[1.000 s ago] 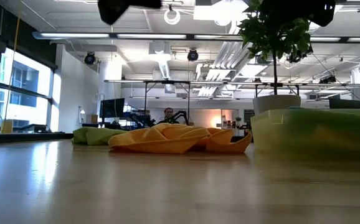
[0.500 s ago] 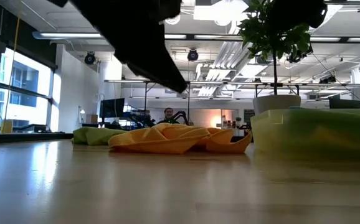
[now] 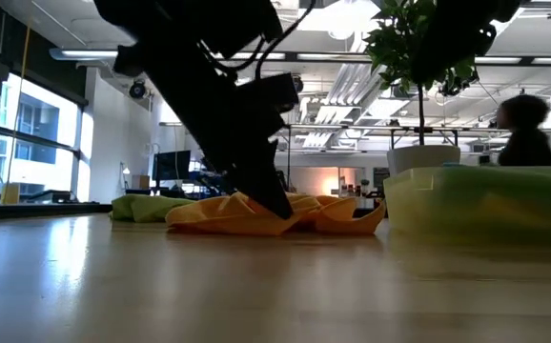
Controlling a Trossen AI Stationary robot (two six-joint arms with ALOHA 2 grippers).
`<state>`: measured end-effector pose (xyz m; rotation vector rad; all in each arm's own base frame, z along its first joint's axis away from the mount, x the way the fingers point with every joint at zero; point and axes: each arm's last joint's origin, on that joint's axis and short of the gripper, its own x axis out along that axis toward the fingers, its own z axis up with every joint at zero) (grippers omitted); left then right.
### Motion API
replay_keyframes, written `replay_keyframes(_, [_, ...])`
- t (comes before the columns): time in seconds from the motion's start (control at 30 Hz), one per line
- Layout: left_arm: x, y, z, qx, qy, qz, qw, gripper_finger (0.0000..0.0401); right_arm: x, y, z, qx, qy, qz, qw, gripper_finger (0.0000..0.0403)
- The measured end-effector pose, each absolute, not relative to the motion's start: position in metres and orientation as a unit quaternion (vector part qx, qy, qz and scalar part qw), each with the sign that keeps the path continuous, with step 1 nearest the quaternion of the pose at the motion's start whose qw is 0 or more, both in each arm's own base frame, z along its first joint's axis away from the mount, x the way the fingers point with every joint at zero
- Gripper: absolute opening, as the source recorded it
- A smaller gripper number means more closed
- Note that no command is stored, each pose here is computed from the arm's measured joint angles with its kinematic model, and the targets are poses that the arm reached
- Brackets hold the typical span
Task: Fold microfiber towels
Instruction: Fold the orange microfiber cloth
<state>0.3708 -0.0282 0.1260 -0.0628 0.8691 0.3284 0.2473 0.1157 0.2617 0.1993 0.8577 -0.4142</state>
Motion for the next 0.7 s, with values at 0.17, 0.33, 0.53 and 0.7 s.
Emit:
replay_keyframes(0.17, [0.372,-0.020,0.121,-0.058,0.425,0.163,0.888,0.0123,0.248,0.111,0.261,0.094,0.418,-0.210,0.879,0.0129])
replay_keyframes(0.33, [0.372,-0.021,0.122,-0.074,0.423,0.159,0.889,0.0064,0.248,0.107,0.260,0.093,0.422,-0.218,0.875,0.0129])
replay_keyframes(0.53, [0.371,-0.030,0.133,-0.122,0.413,0.131,0.893,0.0010,0.248,0.103,0.260,0.083,0.420,-0.229,0.874,0.0129])
replay_keyframes(0.7, [0.367,-0.038,0.154,-0.138,0.397,0.103,0.901,0.0002,0.248,0.103,0.260,0.063,0.425,-0.221,0.875,0.0129])
